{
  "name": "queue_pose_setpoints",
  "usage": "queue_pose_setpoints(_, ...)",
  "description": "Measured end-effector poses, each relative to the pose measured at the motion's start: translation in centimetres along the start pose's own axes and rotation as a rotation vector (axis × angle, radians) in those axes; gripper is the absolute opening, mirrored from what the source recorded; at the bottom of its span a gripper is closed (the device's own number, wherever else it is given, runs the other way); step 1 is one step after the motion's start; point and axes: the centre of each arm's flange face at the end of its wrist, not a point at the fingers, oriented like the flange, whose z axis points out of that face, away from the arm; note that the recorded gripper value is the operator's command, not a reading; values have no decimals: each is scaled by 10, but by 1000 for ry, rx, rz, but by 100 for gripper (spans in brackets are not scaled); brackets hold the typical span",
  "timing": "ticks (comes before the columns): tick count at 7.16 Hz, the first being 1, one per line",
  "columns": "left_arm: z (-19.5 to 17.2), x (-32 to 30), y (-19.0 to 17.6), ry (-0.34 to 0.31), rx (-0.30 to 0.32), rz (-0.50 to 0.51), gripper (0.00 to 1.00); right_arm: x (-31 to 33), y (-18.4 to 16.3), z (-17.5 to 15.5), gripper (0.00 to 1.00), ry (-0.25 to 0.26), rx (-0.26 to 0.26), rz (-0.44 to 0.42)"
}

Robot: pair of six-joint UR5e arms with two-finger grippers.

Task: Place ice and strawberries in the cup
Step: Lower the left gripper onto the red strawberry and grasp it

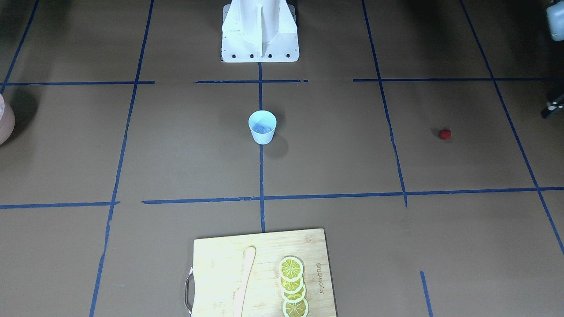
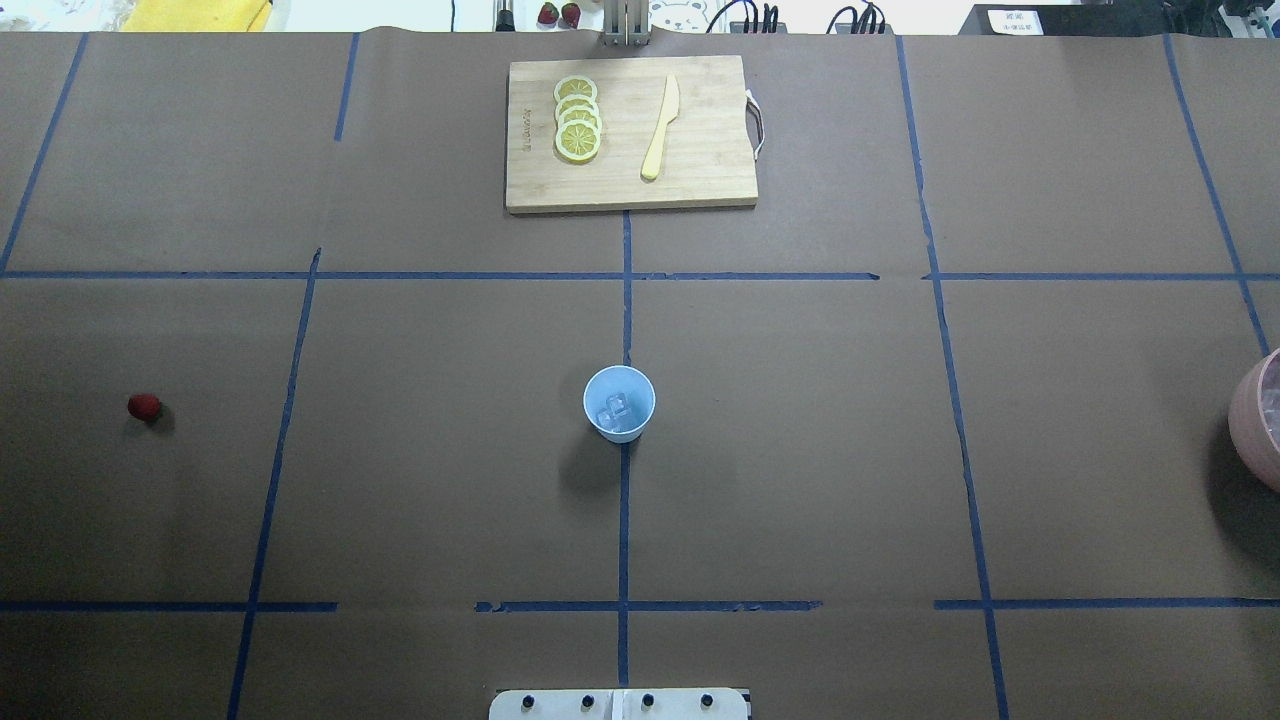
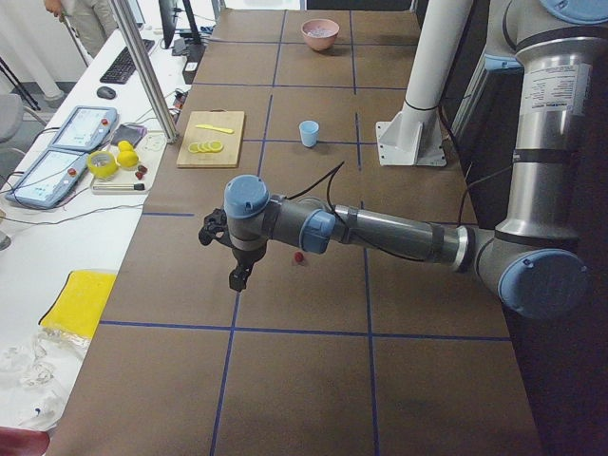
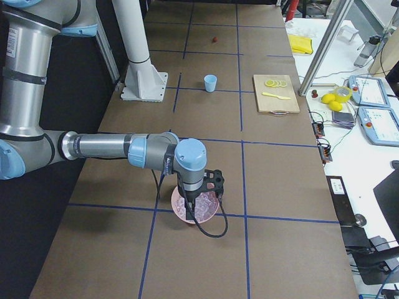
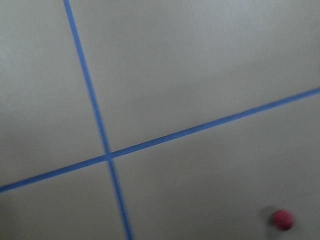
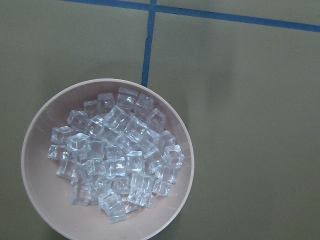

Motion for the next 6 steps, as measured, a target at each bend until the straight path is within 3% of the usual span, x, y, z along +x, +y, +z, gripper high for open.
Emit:
queue_pose_setpoints(3,58,73,18,-28,-52,-33,100,1,1,0,99,-1,4,2)
queue_pose_setpoints(6,133,97,52,-34,-34,-63,100,1,1,1,99,-1,3,3)
